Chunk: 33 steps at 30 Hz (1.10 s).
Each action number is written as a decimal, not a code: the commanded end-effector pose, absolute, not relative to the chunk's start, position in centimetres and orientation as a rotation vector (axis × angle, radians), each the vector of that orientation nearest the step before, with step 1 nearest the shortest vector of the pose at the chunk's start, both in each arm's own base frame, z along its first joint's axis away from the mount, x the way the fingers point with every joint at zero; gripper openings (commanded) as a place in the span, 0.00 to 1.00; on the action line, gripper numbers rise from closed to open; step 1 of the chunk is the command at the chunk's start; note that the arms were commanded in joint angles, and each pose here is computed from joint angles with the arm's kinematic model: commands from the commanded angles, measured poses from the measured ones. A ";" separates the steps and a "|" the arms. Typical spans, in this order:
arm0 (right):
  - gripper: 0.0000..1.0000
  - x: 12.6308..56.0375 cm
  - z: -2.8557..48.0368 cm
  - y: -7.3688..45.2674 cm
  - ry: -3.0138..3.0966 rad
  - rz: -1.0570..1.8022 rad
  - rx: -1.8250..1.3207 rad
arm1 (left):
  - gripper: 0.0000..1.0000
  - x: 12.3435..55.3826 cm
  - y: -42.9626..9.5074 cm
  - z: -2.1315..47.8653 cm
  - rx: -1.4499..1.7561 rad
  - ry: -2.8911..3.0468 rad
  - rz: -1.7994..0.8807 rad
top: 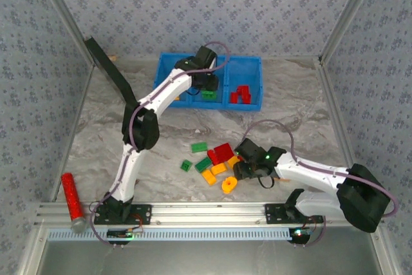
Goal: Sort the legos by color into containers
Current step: Place the lego in the container.
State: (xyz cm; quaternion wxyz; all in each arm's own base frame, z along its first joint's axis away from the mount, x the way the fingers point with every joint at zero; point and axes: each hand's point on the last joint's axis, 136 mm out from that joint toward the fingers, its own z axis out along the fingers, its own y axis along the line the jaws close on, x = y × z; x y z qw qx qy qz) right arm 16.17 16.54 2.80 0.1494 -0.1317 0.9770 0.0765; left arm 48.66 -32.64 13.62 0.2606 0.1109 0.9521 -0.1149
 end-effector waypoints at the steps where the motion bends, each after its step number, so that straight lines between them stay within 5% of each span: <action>1: 0.60 15.9 2.4 16.2 2.822 0.208 -0.369 | 0.38 48.9 -32.6 13.1 0.309 2.598 -0.287; 14: 0.38 15.3 2.2 16.3 2.847 0.223 -0.374 | 0.54 49.9 -33.2 13.4 0.300 2.593 -0.325; 26: 0.34 13.7 6.0 16.7 2.833 0.364 -0.369 | 0.65 50.3 -33.9 16.0 0.317 2.536 -0.401; 33: 0.33 15.6 11.1 17.8 2.761 0.433 -0.380 | 0.66 48.8 -33.4 22.7 0.386 2.450 -0.487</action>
